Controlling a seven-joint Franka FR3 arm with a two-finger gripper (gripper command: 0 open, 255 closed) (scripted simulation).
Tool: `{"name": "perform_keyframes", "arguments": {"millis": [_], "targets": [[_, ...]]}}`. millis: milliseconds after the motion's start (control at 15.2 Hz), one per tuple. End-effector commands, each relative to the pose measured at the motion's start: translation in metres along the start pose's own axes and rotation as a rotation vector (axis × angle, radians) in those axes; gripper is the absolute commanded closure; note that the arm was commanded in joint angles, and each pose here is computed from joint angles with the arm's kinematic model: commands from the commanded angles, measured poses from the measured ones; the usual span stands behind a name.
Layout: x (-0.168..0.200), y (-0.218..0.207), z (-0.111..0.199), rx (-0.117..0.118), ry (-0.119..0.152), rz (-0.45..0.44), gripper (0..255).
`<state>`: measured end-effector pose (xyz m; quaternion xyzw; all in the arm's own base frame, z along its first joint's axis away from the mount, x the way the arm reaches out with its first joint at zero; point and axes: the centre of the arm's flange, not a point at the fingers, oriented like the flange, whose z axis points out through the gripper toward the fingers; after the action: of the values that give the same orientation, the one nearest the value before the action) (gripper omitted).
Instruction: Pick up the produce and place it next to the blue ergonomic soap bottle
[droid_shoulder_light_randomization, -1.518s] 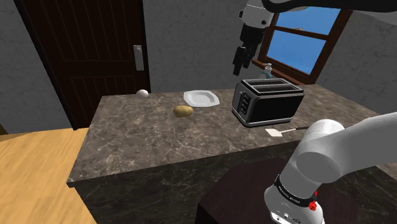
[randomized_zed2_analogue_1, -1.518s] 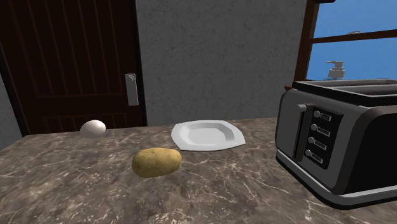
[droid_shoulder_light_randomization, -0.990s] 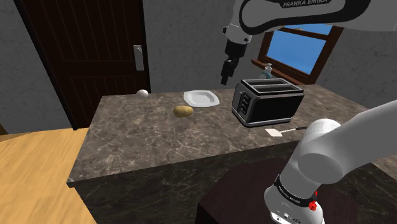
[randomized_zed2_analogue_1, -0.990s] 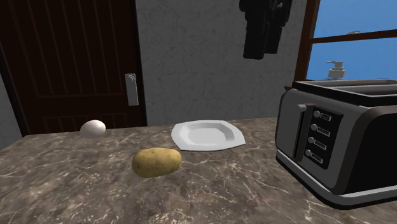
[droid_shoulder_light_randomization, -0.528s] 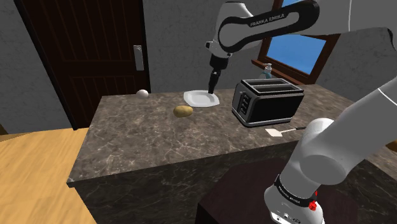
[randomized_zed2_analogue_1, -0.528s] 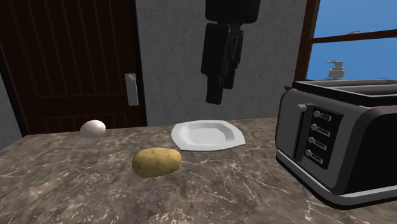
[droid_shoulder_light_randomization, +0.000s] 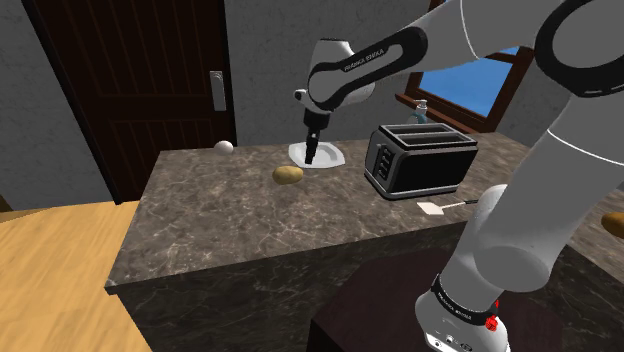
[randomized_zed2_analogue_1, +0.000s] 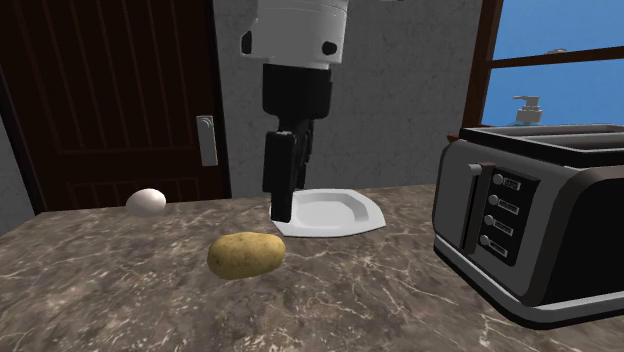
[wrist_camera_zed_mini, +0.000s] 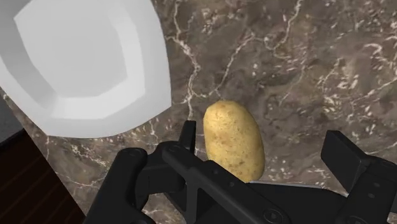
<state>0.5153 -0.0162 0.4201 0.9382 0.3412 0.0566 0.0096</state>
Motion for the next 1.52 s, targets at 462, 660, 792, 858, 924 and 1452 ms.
{"name": "perform_keyframes", "arguments": {"millis": [462,660,792,858,924,1452], "targets": [[0.044,0.011,0.078,0.019,0.013,-0.159,0],[0.044,0.01,0.093,0.019,0.013,-0.159,0],[0.044,0.01,0.102,0.019,0.013,-0.159,0],[0.044,0.01,0.102,0.019,0.013,-0.159,0],[0.044,0.01,0.102,0.019,0.013,-0.159,0],[0.044,0.01,0.102,0.019,0.013,-0.159,255]]}}
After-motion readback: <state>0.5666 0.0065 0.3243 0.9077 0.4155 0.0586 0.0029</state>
